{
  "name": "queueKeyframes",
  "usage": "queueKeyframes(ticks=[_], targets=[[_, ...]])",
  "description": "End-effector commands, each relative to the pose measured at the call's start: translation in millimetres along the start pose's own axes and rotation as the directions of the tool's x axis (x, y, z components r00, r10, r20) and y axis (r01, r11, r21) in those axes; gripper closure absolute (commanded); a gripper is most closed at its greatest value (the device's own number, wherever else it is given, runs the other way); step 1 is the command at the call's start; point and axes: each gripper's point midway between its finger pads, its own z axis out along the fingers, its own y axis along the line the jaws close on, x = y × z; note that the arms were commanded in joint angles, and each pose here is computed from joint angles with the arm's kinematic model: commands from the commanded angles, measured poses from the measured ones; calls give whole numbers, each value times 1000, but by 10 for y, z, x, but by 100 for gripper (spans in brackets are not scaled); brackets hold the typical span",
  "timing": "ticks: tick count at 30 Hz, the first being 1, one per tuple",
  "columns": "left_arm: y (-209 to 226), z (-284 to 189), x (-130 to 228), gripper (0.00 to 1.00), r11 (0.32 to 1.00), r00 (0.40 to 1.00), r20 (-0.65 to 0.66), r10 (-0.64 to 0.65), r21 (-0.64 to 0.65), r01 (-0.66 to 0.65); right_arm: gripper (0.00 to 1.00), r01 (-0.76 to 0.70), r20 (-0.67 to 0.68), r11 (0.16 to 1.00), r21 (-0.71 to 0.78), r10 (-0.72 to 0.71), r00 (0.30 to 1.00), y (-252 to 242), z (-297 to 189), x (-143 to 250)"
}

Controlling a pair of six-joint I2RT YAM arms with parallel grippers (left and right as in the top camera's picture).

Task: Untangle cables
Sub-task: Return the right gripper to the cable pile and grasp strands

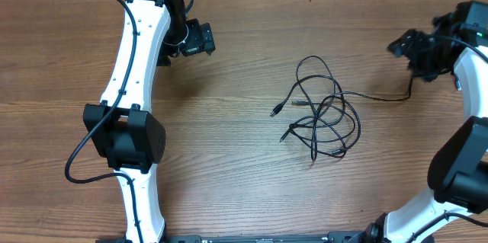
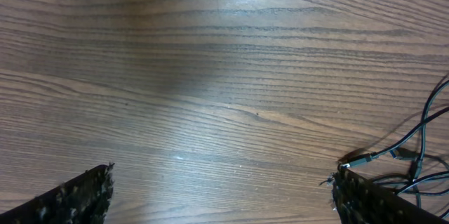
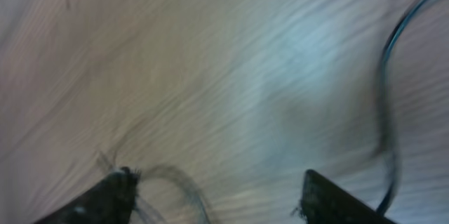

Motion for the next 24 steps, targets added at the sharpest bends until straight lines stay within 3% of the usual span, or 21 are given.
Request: queueKeyframes(ticks=[1, 9, 13, 24], targets=[[23, -16, -51, 0, 1000, 1000, 17, -10, -8, 10, 20, -31, -100, 996, -82, 23, 995, 290, 39, 253], [23, -16, -51, 0, 1000, 1000, 17, -10, -8, 10, 15, 44, -229, 996, -81, -62, 971, 687, 161, 747], [23, -16, -51, 1, 1000, 1000, 17, -10, -8, 10, 5, 82, -295, 994, -78, -102, 950, 857, 197, 1024], [23, -16, -51, 1, 1000, 1000, 17, -10, -8, 10, 0, 143, -499, 990, -20, -133, 856, 932, 213, 1797]])
